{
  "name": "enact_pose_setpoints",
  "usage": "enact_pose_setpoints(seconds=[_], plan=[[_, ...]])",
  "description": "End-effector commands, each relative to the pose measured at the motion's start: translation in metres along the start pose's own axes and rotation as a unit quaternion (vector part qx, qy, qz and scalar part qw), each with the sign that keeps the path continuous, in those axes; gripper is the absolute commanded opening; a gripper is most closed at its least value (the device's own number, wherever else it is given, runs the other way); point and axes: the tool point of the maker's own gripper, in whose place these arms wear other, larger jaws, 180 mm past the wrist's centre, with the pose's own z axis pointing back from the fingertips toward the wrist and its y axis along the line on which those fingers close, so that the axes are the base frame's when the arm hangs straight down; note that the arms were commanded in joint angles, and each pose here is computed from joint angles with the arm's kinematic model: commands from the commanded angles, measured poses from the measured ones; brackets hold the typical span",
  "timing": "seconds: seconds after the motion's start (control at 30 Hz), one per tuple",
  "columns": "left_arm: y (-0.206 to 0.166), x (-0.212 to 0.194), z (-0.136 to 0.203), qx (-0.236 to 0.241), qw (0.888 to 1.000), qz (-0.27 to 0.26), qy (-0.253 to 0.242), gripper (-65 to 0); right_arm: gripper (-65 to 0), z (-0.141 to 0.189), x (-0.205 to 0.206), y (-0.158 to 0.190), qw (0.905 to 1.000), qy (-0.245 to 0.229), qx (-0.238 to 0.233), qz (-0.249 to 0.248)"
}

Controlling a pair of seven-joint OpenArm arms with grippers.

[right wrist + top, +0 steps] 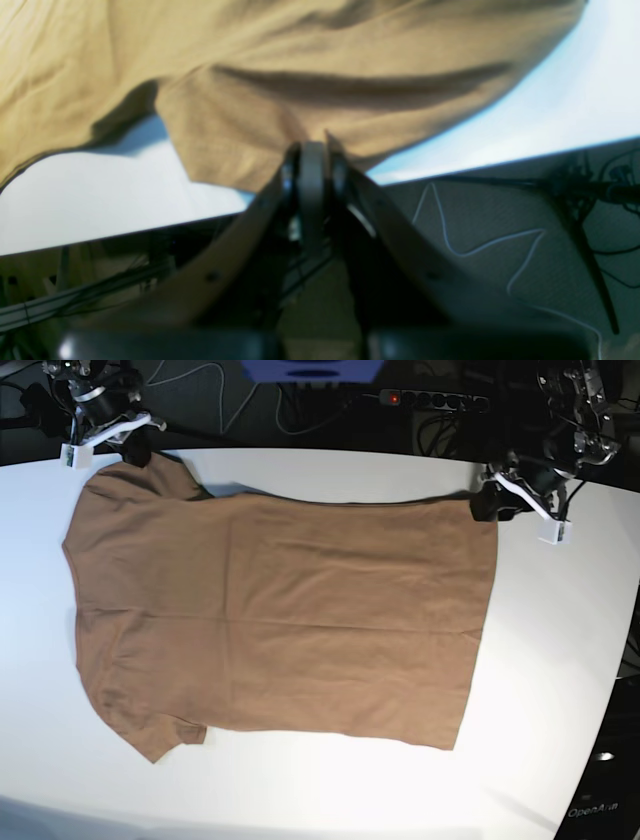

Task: Fold the T-shirt properly
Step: 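Lift the collar edge with both grippers and pull it toward the hem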

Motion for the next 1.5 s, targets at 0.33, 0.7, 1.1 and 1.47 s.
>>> enact_pose_setpoints(seconds=[0.33,0.7,1.1,1.47], plan=[[0.008,-0.012,0.004,0.019,0.999,-0.008,0.034,-62.8,-65.0,0.004,0.001,-0.001,1.0000,0.000,0.000,0.006],[0.033,0.003,0.022,0.052,0.999,0.006,0.004,-62.8,-65.0,0.019,0.039,-0.019,0.9982,-0.049,-0.029,0.021],[0.020,0.023,0.029,0.048,0.998,-0.024,-0.020,-62.8,-65.0,0.036,0.075,-0.016,0.9937,-0.095,-0.036,0.046],[0.013,0.046,0.029,0.044,0.997,-0.039,-0.045,-62.8,-65.0,0.033,0.095,-0.003,0.9908,-0.121,-0.020,0.057]])
